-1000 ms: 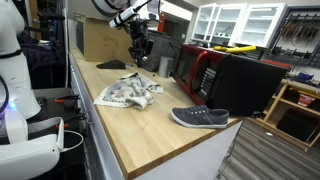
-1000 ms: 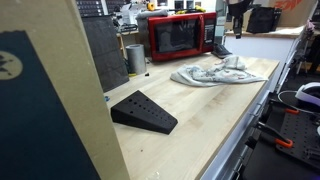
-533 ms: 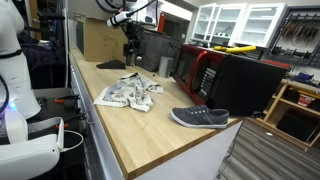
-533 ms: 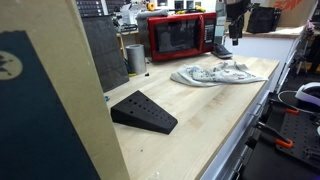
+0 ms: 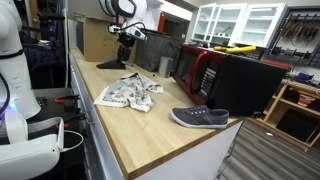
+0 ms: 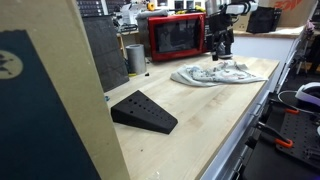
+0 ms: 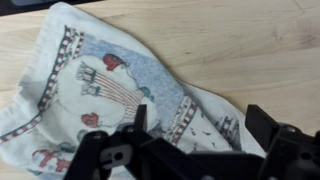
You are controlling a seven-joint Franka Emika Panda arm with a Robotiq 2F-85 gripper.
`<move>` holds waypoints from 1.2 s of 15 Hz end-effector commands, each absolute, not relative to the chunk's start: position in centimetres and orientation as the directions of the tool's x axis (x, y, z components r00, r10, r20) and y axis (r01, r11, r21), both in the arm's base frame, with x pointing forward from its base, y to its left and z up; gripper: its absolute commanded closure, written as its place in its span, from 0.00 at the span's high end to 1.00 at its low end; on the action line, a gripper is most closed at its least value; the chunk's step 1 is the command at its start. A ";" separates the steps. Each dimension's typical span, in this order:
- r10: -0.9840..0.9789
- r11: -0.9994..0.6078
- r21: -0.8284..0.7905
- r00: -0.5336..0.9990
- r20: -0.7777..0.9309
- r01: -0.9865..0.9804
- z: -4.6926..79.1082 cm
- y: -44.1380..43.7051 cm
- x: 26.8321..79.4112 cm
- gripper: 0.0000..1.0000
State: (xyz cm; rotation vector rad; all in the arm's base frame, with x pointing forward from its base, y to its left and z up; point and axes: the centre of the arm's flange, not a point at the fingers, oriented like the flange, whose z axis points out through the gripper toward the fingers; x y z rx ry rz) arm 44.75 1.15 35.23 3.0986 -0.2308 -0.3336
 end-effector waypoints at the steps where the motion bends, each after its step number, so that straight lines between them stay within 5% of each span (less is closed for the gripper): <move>1: -0.298 -0.947 -0.050 0.928 -0.222 -0.317 34.2 3.3 47.8 1.00; 18: -0.667 -0.700 -0.130 0.708 -0.230 -0.702 29.3 4.1 59.3 1.00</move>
